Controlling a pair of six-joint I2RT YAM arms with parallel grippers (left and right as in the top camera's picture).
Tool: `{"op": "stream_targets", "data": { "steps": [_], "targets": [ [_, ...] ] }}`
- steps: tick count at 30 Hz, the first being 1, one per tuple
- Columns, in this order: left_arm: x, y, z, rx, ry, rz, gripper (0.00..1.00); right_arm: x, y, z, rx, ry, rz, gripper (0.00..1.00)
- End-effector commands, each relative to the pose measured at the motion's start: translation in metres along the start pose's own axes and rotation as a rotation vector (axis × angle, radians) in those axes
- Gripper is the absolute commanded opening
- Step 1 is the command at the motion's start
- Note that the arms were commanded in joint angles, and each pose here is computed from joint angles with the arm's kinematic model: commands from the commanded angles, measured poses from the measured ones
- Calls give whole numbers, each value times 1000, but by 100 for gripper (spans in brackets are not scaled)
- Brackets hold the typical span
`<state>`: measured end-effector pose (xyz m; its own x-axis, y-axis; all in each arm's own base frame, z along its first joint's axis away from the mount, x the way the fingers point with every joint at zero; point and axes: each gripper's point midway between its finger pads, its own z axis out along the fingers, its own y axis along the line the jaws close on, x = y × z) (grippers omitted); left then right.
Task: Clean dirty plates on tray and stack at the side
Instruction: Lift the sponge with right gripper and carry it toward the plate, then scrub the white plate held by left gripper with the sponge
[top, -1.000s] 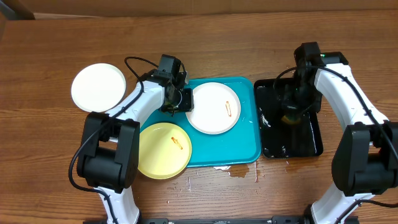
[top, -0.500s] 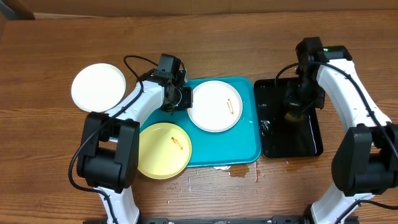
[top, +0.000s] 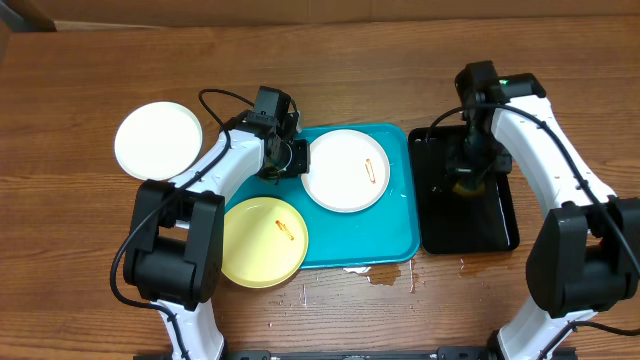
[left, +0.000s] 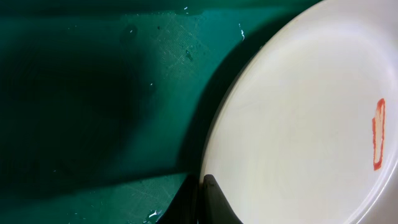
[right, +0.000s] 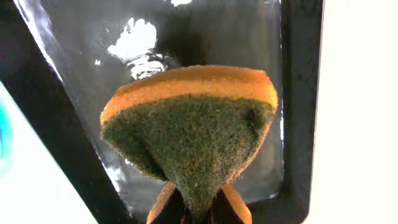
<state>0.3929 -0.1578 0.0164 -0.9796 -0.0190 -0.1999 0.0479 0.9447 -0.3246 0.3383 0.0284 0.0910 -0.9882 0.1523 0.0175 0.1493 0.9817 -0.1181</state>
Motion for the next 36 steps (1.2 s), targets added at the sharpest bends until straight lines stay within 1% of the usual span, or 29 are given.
{"op": "stream_targets", "data": {
  "steps": [1, 7, 9, 13, 17, 19, 23, 25, 36],
  "targets": [
    [-8, -3, -4, -6, -23, 9, 4, -9, 28, -19, -152, -43, -87, 4],
    [-8, -3, -4, -6, -23, 9, 4, -13, 103, -47, -560, -68, -155, 4],
    [-8, -3, -4, -6, -23, 9, 4, -16, 125, -54, -606, -111, -207, 4],
    [-8, -3, -4, -6, -23, 9, 4, -19, 146, -53, -526, -194, -290, 4],
    [-8, -3, -4, -6, -23, 9, 5, -23, 156, -47, -344, -295, -352, 4],
    [-8, -3, -4, -6, -23, 9, 5, -29, 161, -43, -211, -368, -382, 4],
    [-8, -3, -4, -6, -23, 9, 5, -38, 166, -38, -103, -436, -401, 4],
    [-8, -3, -4, -6, -23, 9, 5, -41, 168, -29, -59, -441, -406, 4],
    [-8, -3, -4, -6, -23, 9, 5, -44, 173, 23, -8, -357, -422, 4]
  ]
}}
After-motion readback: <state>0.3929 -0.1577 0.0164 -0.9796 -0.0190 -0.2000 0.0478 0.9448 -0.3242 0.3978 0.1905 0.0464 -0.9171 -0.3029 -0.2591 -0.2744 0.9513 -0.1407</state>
